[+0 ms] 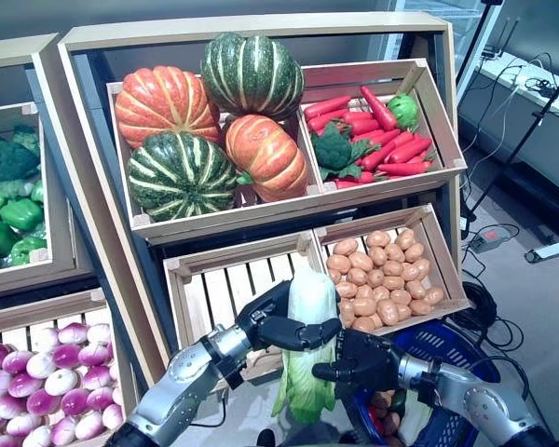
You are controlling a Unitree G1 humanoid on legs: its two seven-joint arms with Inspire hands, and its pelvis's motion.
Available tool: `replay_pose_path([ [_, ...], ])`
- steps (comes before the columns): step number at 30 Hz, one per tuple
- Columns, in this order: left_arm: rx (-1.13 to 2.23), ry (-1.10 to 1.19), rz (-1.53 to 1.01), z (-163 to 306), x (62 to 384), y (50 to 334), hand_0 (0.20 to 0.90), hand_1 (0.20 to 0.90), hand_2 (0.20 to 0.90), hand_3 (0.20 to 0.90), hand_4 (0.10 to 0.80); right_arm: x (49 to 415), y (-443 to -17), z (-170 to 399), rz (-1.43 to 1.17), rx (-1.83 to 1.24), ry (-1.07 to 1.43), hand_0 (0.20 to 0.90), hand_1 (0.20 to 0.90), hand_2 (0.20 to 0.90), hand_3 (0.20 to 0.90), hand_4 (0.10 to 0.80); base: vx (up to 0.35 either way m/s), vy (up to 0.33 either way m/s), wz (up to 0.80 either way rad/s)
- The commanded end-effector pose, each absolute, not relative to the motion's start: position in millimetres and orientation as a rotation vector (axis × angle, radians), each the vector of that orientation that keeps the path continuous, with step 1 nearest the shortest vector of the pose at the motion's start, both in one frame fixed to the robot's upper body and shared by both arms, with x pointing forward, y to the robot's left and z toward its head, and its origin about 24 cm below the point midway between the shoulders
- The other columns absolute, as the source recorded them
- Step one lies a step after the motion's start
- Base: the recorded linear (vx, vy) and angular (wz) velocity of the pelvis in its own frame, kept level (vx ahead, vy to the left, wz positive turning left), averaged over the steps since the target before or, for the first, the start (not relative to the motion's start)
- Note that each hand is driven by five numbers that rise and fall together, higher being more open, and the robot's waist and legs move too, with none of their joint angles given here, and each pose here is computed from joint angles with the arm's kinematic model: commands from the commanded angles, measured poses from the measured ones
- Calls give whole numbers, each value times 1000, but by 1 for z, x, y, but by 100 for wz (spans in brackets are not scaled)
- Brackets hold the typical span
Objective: Put vegetables into the basket
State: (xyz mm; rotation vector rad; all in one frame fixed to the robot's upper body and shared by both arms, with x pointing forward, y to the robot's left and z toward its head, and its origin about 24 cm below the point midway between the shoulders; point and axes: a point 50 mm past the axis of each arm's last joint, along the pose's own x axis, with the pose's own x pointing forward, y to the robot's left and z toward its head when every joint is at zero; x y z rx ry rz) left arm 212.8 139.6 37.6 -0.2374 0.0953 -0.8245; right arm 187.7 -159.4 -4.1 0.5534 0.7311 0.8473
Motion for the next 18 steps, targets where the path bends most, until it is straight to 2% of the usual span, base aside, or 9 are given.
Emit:
replay_pose_path([
  [1, -420, -420, -1057, 132, 230, 94, 300, 300, 300, 300, 400, 184, -114, 6, 1101, 653, 734, 900, 900, 900, 900, 800, 0, 0, 0],
  [10, -481, -465, -1044, 138, 229, 90, 300, 300, 300, 300, 400, 178, -105, -4, 1093, 689, 775, 900, 900, 900, 900, 800, 0, 0, 0],
  [18, -412, -593, -987, 152, 229, 102, 300, 300, 300, 300, 400, 174, -113, -13, 1067, 646, 842, 900, 900, 900, 900, 800, 0, 0, 0],
])
